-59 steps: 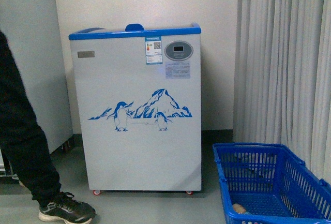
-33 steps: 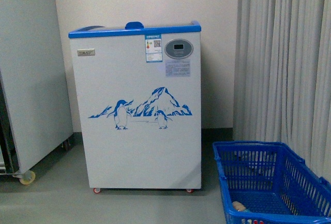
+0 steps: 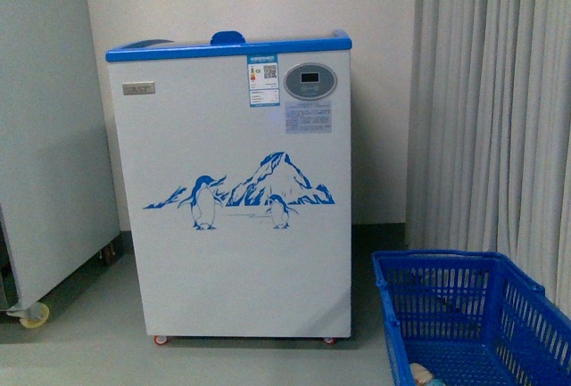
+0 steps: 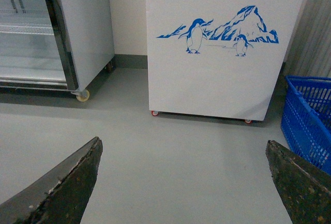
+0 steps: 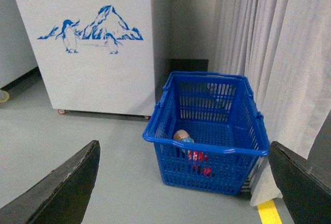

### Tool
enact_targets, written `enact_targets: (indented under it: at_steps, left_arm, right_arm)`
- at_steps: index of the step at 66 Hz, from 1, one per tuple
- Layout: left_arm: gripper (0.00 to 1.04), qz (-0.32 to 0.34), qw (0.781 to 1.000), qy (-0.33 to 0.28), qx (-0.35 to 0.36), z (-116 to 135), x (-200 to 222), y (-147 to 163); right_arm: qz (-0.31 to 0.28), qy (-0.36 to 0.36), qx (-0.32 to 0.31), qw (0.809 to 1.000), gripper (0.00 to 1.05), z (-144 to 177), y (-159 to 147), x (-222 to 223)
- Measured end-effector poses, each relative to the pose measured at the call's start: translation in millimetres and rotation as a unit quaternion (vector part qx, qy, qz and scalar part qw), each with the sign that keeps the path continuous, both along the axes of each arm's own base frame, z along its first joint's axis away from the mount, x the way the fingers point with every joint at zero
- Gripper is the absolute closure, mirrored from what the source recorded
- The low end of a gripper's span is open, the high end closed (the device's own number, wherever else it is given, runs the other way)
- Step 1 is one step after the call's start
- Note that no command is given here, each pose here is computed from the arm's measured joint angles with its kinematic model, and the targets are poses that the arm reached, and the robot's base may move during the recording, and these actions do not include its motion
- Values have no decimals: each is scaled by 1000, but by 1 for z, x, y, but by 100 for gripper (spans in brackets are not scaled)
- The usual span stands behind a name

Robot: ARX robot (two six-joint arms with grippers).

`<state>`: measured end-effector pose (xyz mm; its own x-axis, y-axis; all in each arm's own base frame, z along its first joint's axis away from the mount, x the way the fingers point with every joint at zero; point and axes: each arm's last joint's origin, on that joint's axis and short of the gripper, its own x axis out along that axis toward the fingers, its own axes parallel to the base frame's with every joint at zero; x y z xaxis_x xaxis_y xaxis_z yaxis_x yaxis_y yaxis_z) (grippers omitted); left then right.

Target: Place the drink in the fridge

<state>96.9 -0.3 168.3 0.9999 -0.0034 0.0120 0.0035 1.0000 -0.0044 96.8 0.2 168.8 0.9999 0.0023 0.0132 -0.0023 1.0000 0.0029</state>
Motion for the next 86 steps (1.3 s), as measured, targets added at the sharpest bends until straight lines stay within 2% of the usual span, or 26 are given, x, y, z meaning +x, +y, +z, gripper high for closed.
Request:
enact_targets:
  at_steps: [86]
  left_arm:
    - [8,0,1000,0,0,0,0,0]
  right_arm:
    - [0,0,0,1000,8,0,0,0]
